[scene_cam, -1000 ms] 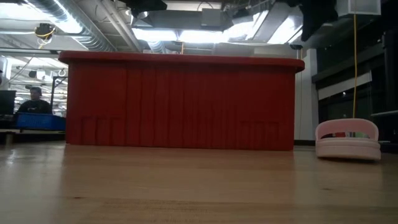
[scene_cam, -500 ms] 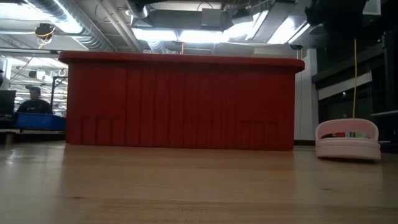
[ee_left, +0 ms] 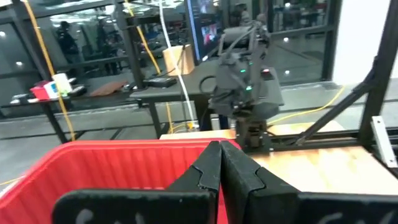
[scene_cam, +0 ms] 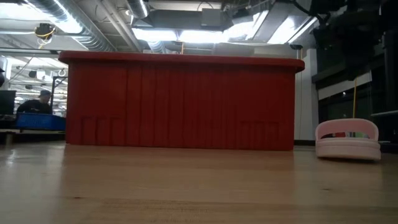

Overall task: Pick and place slides into bin
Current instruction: Put the pink slide into the red bin

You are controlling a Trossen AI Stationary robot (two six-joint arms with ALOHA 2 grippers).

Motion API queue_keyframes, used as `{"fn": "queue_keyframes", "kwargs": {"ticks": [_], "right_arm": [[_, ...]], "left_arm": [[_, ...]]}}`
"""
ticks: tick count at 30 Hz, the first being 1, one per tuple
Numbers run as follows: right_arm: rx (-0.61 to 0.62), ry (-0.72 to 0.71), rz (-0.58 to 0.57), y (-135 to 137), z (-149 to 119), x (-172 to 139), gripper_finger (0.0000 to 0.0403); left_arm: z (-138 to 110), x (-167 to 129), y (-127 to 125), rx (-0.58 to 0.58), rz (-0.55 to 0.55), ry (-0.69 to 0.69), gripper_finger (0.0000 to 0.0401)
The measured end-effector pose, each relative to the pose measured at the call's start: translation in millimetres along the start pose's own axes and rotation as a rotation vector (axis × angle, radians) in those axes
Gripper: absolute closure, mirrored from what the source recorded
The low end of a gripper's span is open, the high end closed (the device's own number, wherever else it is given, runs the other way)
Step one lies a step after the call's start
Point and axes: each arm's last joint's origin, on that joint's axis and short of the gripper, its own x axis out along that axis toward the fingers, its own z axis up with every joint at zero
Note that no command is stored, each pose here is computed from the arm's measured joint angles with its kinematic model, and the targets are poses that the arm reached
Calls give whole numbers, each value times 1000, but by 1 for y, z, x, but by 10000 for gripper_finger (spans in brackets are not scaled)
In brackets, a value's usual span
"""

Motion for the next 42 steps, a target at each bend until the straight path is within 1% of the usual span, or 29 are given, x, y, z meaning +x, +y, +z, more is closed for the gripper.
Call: {"fn": "queue_keyframes", "kwargs": {"ticks": [6, 9, 15, 20, 23, 28, 30, 35, 39, 42], "right_arm": [[-26, -47, 20, -7, 1, 3, 397], [-25, -42, 75, -11, 1, 6, 397], [-28, -15, 75, -21, -2, 22, 397], [-48, -31, 187, -27, 1, 43, 397], [-29, -33, 220, -34, 0, 53, 397], [-2, -7, 216, -47, -5, 65, 397], [9, -4, 231, -52, -6, 68, 397], [91, -23, 308, -61, -5, 65, 397], [136, -35, 316, -65, -5, 64, 397], [135, -47, 389, -66, -5, 62, 397]], "left_arm": [[2, 2, -10, -18, -35, -5, 398], [2, 3, -14, -20, -16, -1, 400], [3, 4, -21, -18, 19, 5, 399], [4, 5, -25, -17, 34, 7, 398], [4, 5, -27, -23, 38, 8, 399], [5, 5, -30, -44, 25, 6, 398], [5, 5, -32, -43, 20, 5, 399], [5, 6, -33, -42, 47, 9, 398], [5, 6, -34, -42, 51, 9, 399], [5, 6, -34, -42, 50, 9, 399]]}}
